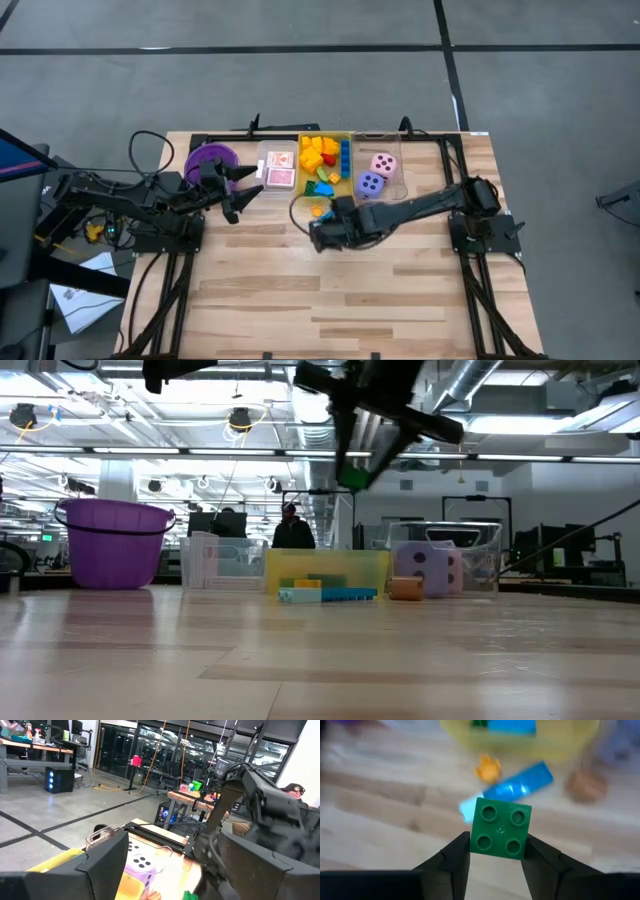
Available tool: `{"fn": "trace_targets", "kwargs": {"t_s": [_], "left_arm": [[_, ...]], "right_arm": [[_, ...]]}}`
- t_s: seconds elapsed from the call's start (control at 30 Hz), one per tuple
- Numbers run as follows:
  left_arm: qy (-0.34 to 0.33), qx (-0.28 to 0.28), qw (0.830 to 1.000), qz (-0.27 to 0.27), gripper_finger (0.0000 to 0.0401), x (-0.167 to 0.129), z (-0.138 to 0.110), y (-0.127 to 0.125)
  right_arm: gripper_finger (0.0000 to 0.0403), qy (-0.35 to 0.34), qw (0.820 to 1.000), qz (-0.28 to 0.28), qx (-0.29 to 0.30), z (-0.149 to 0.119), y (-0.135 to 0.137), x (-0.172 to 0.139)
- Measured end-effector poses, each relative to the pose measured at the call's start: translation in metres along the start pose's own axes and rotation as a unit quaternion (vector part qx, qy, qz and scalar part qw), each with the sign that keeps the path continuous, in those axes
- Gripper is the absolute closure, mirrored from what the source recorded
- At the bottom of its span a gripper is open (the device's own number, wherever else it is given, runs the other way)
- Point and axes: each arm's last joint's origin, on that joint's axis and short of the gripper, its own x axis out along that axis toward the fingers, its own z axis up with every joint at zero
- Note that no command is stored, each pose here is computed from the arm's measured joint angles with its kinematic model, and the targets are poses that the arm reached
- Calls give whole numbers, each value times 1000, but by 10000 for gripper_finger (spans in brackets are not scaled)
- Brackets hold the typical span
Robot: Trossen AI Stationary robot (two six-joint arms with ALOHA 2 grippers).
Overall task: Pick & Place Toys
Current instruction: Put the green gamepiece into the yellow bin
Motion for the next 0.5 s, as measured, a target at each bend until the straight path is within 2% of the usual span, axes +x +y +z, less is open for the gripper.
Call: {"fn": "trace_targets", "kwargs": {"t_s": [0.23, 0.5], "left_arm": [[0, 0, 1000, 0, 96, 0, 0, 0], [3, 1, 1000, -11, 96, -1, -1, -3]], "right_arm": [[254, -31, 999, 22, -14, 51, 12, -2], [255, -40, 998, 34, -21, 105, 9, 17]]}}
